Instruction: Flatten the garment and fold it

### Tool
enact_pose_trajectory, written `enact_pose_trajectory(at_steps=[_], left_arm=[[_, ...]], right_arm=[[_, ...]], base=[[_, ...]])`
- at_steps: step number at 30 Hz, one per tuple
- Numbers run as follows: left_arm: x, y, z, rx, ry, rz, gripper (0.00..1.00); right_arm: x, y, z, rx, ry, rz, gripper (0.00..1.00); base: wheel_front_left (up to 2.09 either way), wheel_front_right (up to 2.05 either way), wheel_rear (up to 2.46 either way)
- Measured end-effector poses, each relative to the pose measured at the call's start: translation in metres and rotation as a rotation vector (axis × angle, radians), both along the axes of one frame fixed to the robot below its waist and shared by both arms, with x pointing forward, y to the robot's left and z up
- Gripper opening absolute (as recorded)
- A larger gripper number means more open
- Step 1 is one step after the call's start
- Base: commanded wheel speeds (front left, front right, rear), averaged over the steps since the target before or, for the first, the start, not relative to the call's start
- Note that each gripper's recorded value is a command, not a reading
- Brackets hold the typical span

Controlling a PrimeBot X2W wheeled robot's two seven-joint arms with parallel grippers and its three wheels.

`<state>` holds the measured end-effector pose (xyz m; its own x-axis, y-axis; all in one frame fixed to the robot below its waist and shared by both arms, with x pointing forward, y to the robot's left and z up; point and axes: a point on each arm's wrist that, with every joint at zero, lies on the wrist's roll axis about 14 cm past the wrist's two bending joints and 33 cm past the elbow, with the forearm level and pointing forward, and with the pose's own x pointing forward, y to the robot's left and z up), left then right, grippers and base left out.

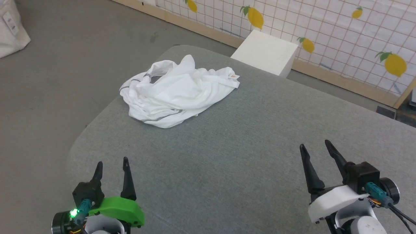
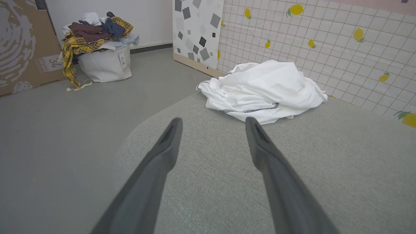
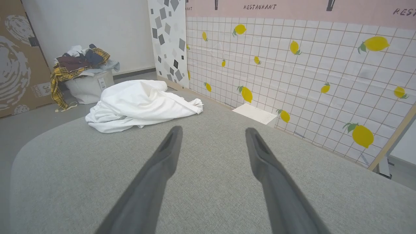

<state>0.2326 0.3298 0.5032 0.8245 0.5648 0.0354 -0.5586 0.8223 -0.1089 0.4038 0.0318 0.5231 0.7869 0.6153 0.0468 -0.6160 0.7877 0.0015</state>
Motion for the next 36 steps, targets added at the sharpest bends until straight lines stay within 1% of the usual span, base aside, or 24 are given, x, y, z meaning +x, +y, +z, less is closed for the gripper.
enact_pose_trajectory(at_steps=[14,22,25,27,31,34,36], left_arm=[[-0.022,0.014,-0.005,-0.001,0.005,0.073,1.0],[-0.014,0.013,-0.001,-0.001,-0.004,0.055,1.0],[0.003,0.013,0.007,-0.017,-0.024,0.008,1.0],[0.024,0.016,0.02,-0.009,-0.026,-0.04,1.0],[0.068,0.031,0.053,0.005,-0.046,-0.095,1.0],[0.102,0.044,0.071,-0.009,-0.035,-0.125,1.0],[0.126,0.053,0.075,-0.039,-0.009,-0.143,1.0]], right_arm=[[-0.002,0.023,0.0,0.01,-0.001,0.06,1.0],[0.0,0.023,-0.004,0.013,0.012,0.06,1.0],[0.003,0.024,-0.004,0.021,0.012,0.062,1.0],[0.008,0.027,-0.001,0.024,0.001,0.063,1.0],[0.022,0.03,0.004,0.03,-0.015,0.061,1.0],[0.033,0.032,0.0,0.03,-0.013,0.058,1.0],[0.042,0.031,-0.005,0.034,-0.004,0.05,1.0]], base=[[0.0,0.0,0.0],[0.0,0.0,0.0],[0.0,0.0,0.0],[0.0,0.0,0.0],[0.0,0.0,0.0],[0.0,0.0,0.0],[0.0,0.0,0.0]])
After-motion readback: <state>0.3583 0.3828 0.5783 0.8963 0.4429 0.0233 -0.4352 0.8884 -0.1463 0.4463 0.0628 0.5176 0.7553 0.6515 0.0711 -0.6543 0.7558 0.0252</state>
